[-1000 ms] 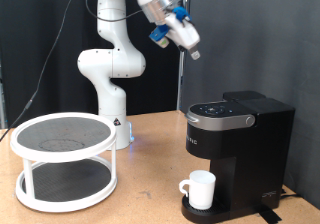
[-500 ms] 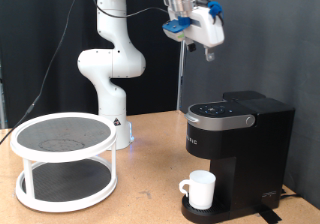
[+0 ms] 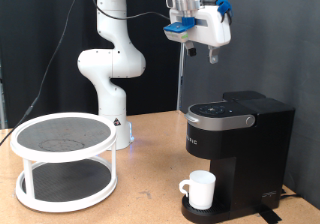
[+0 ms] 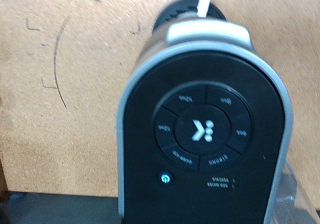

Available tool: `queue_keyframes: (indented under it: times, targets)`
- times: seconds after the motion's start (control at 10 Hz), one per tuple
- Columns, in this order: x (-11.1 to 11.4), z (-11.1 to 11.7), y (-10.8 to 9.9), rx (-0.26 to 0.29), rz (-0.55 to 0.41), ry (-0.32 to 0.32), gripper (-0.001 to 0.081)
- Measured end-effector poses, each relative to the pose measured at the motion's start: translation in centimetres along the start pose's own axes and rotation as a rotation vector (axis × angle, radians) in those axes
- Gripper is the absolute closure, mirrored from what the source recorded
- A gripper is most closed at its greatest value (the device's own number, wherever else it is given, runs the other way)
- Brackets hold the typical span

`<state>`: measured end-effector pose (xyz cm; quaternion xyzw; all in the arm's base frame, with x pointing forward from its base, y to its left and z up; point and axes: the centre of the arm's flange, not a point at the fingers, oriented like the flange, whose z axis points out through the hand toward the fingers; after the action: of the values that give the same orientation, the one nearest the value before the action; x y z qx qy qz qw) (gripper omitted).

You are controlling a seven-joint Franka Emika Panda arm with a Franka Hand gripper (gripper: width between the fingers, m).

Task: Make a cup of coffee with the keurig machine

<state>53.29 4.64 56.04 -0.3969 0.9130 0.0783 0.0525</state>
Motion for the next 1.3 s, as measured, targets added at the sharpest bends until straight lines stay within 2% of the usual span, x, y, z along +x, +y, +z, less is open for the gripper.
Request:
queue_keyframes:
  times: [0.4,0.7,1.0,1.1,1.2,1.3]
  targets:
    - [-1.3,1.3,1.1,-0.002,-0.064,0.025,0.0071]
    - [-2.3,3.2,1.6,-0.005,-0.083,0.049,0.0071]
    - [-2.3,5.2,1.8,-0.015,-0.085,0.062,0.0071]
    - [-2.2,5.7,1.8,-0.020,-0.083,0.067,0.0161]
    - [-2.1,6.1,1.8,-0.025,-0.079,0.068,0.0161]
    - [-2.0,6.4,1.7,-0.029,-0.075,0.068,0.0335]
